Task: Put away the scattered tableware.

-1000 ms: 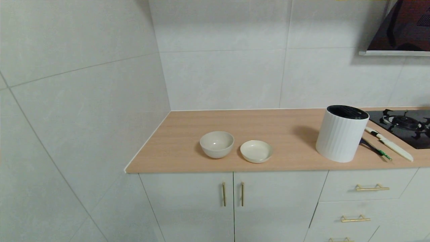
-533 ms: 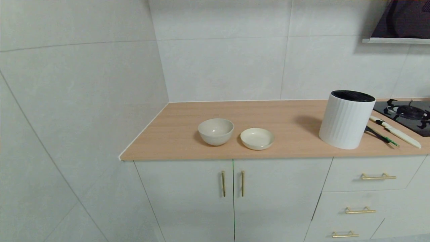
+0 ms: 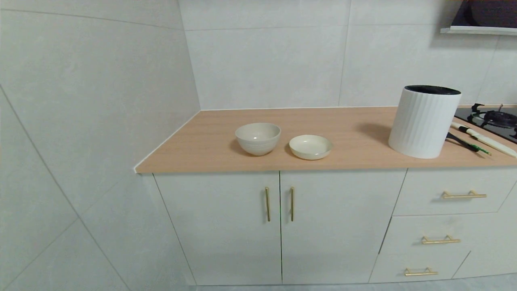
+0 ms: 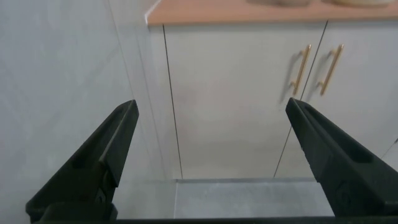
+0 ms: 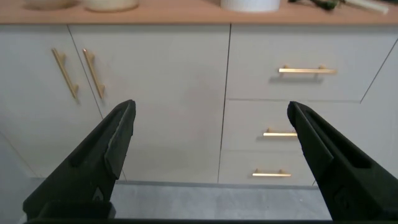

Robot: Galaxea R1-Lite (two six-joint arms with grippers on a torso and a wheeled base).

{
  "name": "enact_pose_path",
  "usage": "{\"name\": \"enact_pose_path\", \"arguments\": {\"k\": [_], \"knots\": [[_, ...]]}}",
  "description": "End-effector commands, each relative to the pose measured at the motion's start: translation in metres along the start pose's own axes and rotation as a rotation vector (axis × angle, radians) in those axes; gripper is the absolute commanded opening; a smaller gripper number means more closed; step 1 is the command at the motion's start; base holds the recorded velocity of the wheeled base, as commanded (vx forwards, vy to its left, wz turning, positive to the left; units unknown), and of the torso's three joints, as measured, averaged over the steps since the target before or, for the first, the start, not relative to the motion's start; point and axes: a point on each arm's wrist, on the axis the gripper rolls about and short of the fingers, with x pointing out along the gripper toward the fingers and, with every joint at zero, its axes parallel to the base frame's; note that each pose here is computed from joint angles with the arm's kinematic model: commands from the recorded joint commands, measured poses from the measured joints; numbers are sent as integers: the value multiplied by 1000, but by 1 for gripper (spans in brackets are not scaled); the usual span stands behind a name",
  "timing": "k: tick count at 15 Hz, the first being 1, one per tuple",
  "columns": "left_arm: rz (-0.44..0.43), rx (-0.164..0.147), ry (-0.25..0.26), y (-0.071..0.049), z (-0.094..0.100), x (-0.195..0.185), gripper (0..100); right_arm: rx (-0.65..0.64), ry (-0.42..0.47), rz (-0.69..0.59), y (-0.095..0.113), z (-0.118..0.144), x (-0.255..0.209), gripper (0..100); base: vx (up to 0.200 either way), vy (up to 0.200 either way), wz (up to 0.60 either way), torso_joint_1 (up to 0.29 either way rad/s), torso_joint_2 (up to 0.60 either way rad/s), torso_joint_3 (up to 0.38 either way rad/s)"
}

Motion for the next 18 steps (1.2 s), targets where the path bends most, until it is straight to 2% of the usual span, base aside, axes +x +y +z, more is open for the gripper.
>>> {"name": "enact_pose_path", "arguments": {"k": [1, 14, 18], "knots": [[0, 0, 0, 0, 0, 0, 100, -1, 0, 0, 0, 0, 0, 100, 0, 0, 0, -198, 486, 290], [0, 0, 0, 0, 0, 0, 100, -1, 0, 0, 0, 0, 0, 100, 0, 0, 0, -155, 462, 309], [0, 0, 0, 0, 0, 0, 100, -1, 0, 0, 0, 0, 0, 100, 0, 0, 0, -28, 152, 108]]}}
